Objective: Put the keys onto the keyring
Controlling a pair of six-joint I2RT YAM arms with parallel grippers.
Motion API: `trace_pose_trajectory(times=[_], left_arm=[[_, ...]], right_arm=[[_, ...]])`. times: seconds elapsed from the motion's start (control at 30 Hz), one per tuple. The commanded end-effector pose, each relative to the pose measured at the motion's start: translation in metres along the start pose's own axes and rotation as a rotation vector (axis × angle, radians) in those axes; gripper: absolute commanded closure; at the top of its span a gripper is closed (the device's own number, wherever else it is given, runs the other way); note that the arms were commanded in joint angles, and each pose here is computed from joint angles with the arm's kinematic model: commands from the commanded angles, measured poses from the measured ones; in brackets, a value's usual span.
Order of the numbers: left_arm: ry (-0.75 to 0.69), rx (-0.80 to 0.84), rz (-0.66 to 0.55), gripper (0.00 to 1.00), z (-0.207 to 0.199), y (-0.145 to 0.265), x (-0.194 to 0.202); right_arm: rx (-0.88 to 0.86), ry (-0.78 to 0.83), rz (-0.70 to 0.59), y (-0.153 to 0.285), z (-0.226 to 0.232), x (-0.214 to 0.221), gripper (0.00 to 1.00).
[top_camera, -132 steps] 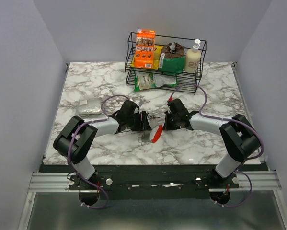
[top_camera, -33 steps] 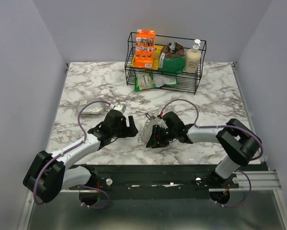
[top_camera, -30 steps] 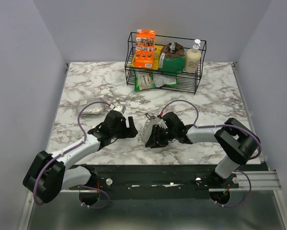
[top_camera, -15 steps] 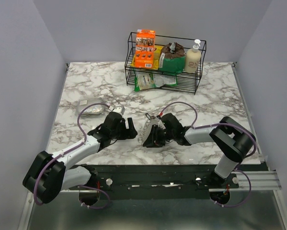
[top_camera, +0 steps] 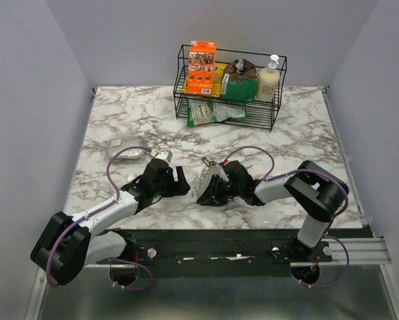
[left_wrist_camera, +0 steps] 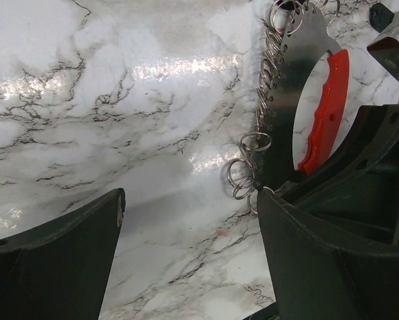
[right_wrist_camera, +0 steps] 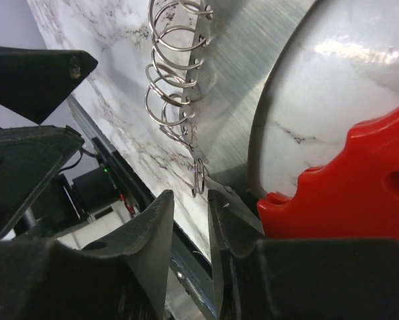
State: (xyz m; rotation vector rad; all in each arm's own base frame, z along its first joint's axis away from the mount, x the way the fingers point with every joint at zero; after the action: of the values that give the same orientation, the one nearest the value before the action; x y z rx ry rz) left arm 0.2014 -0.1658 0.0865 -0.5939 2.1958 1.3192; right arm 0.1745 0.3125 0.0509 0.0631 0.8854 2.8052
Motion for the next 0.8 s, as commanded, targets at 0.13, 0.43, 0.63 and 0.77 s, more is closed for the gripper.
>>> trace_pose_trajectory(times=[0.13, 0.43, 0.63, 0.77], left_arm=[[0.012, 0.0, -0.04, 0.11, 0.002, 0.0, -0.002], [0.015, 0.013, -0.037, 0.11, 0.003, 0.0, 0.003], [0.015, 0.014, -0.04, 0.11, 0.003, 0.001, 0.004], [0.013, 0.013, -0.048, 0.11, 0.003, 0.004, 0.002]], right_arm=[[0.046, -0.069, -0.093, -0.007, -0.013, -0.008, 0.7], [0.079, -0.106, -0.104, -0.016, -0.023, -0.011, 0.78], [0.086, -0.095, -0.117, -0.014, -0.026, -0.01, 0.95], [0.081, -0.026, -0.14, -0.008, -0.023, -0.013, 0.99]])
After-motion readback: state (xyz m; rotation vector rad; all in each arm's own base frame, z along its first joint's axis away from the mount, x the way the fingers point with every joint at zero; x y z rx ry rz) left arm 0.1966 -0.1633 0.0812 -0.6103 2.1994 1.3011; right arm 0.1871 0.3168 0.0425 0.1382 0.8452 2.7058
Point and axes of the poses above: each gripper's point midway between its finger pads, its own y axis back along the fingers, its own z axis along the line the jaws close on, x = y × z, the point moved 5 cm from there along y, back along the fingers, and after that the axes turned 5 degrees about -y, right-handed, at the moved point
